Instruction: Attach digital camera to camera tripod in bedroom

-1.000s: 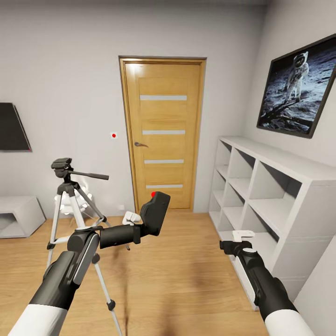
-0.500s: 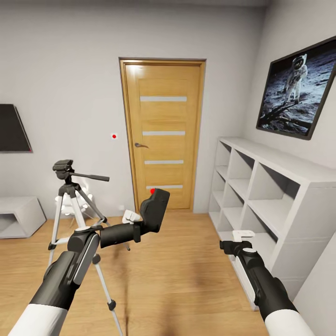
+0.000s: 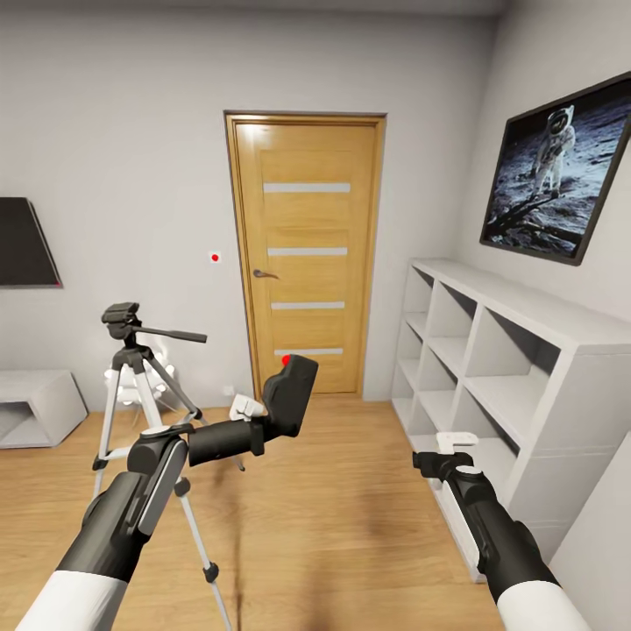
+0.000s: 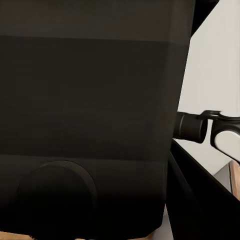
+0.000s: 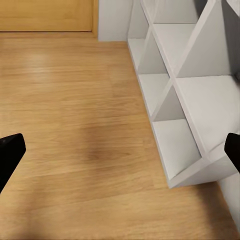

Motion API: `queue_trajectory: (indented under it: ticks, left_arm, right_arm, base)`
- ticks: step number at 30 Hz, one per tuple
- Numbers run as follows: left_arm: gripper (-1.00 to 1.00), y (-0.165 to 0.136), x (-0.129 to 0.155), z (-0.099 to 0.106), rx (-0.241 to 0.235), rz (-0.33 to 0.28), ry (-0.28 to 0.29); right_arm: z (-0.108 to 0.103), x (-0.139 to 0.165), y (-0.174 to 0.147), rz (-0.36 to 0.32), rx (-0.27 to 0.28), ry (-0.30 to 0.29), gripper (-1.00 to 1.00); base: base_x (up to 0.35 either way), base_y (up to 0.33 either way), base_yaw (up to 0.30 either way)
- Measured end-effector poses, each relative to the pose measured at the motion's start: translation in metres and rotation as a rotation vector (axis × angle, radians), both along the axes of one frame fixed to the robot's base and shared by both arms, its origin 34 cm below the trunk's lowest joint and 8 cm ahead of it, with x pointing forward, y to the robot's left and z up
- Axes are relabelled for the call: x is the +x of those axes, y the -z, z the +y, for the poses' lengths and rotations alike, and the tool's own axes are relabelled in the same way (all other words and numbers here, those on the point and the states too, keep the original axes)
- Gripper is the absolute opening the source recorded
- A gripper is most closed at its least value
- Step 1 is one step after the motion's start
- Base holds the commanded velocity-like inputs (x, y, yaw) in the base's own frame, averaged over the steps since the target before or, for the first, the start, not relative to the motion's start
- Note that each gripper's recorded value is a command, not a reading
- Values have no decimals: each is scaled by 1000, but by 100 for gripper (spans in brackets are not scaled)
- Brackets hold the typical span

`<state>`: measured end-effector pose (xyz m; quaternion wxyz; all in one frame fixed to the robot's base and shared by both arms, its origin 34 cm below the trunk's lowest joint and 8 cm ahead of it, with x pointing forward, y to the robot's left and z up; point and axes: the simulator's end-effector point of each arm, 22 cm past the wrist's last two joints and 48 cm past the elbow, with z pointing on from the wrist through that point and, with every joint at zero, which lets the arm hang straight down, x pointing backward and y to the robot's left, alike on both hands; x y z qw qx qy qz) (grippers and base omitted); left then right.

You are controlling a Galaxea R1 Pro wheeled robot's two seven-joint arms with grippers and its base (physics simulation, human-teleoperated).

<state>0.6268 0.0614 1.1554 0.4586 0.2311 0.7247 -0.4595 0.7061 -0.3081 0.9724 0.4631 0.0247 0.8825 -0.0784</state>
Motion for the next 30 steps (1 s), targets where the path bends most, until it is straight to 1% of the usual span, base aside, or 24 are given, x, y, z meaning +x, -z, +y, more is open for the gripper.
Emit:
queue_trajectory:
  ticks: [15, 23, 28, 30]
  left_arm:
    - [-100, 0, -3, 1, -4, 25, -2]
    - [-100, 12, -2, 1, 2, 54, -3]
    - [-100, 14, -2, 2, 5, 60, -4]
    - [-100, 17, 1, 3, 14, 61, -17]
  right_arm:
    - [0, -3, -5, 0, 0, -1, 100]
    - [1, -3, -5, 1, 0, -2, 100]
    - [1, -3, -5, 1, -1, -2, 100]
    - [1, -3, -5, 1, 0, -2, 100]
  base:
    - [0, 0, 0]
    - [0, 0, 0]
    - [0, 0, 0]
    - [0, 0, 0]
